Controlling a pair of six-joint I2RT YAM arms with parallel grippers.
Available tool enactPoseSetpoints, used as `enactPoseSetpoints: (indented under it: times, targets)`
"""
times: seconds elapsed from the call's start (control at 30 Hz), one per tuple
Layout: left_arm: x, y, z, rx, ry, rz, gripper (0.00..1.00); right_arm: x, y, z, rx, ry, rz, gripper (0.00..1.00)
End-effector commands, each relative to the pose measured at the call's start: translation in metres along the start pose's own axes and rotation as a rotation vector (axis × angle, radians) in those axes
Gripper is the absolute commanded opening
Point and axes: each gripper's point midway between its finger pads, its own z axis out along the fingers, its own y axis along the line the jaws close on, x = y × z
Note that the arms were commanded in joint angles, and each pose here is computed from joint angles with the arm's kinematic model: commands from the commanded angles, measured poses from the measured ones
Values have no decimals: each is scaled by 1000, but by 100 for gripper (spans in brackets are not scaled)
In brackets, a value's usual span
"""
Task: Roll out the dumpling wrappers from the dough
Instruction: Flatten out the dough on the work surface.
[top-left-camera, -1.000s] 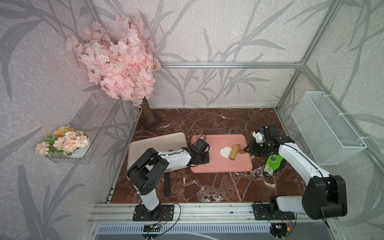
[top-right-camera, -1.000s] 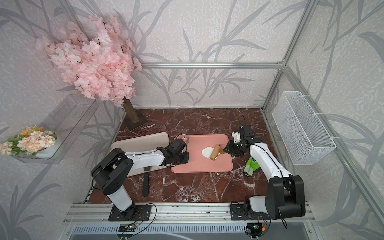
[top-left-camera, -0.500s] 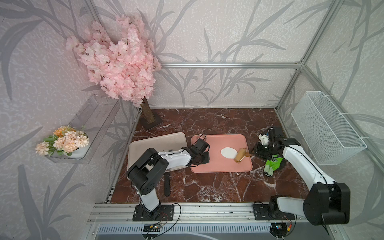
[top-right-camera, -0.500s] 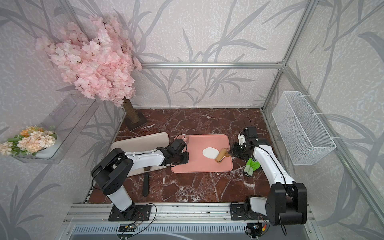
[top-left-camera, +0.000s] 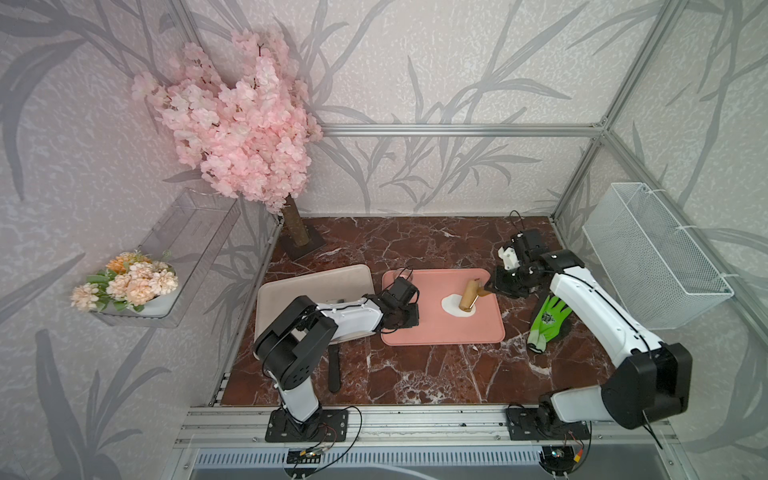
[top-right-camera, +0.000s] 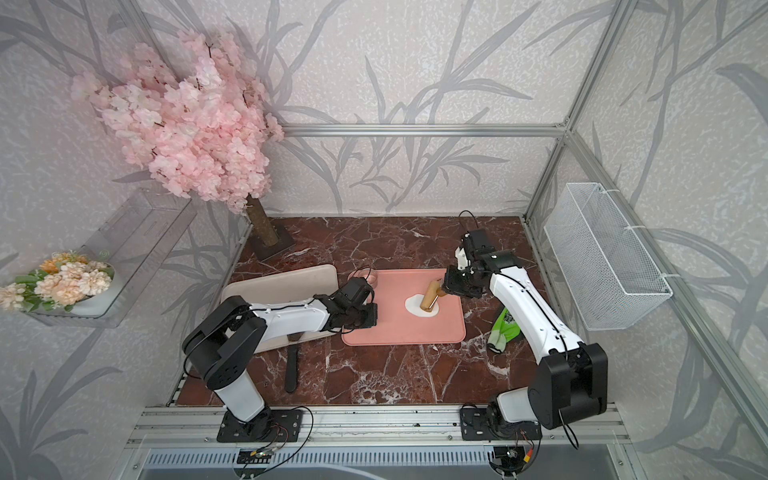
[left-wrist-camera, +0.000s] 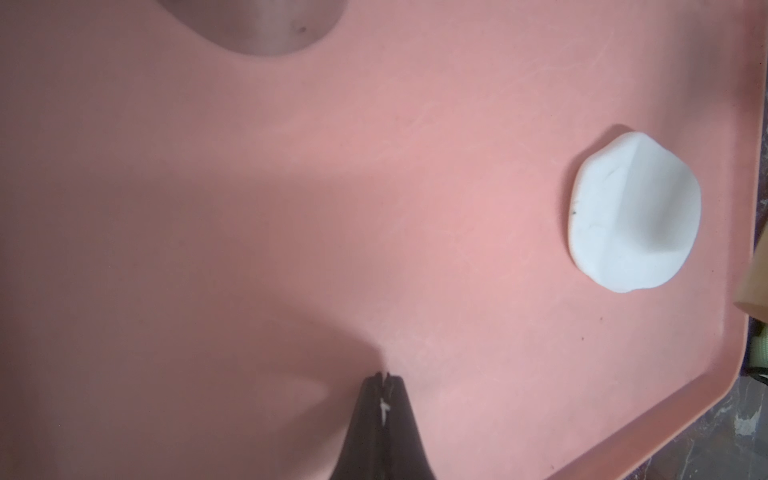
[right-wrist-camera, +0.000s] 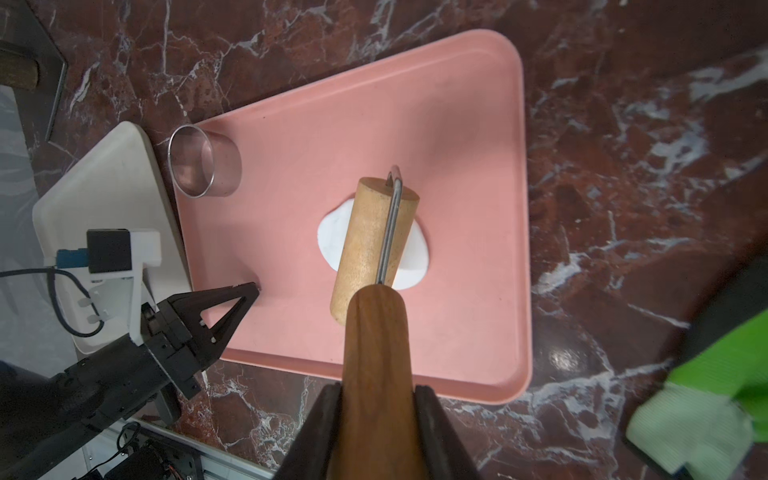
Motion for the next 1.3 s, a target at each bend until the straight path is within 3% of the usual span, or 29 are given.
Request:
enactPoseSetpoints:
  times: [0.0, 0.3, 0.8, 1.27]
  targets:
    - [61, 65, 16, -228, 207, -7, 0, -23, 31, 10, -60, -42, -32, 0]
    - [61, 65, 17, -230, 212, -6, 0, -29, 51, 39, -87, -4, -48, 0]
    - [63, 67, 19, -234, 220, -3, 0, 20, -33, 57, 7, 109, 95, 0]
    - [65, 70, 19, -241, 219, -3, 0, 55, -74, 49, 88, 147, 124, 0]
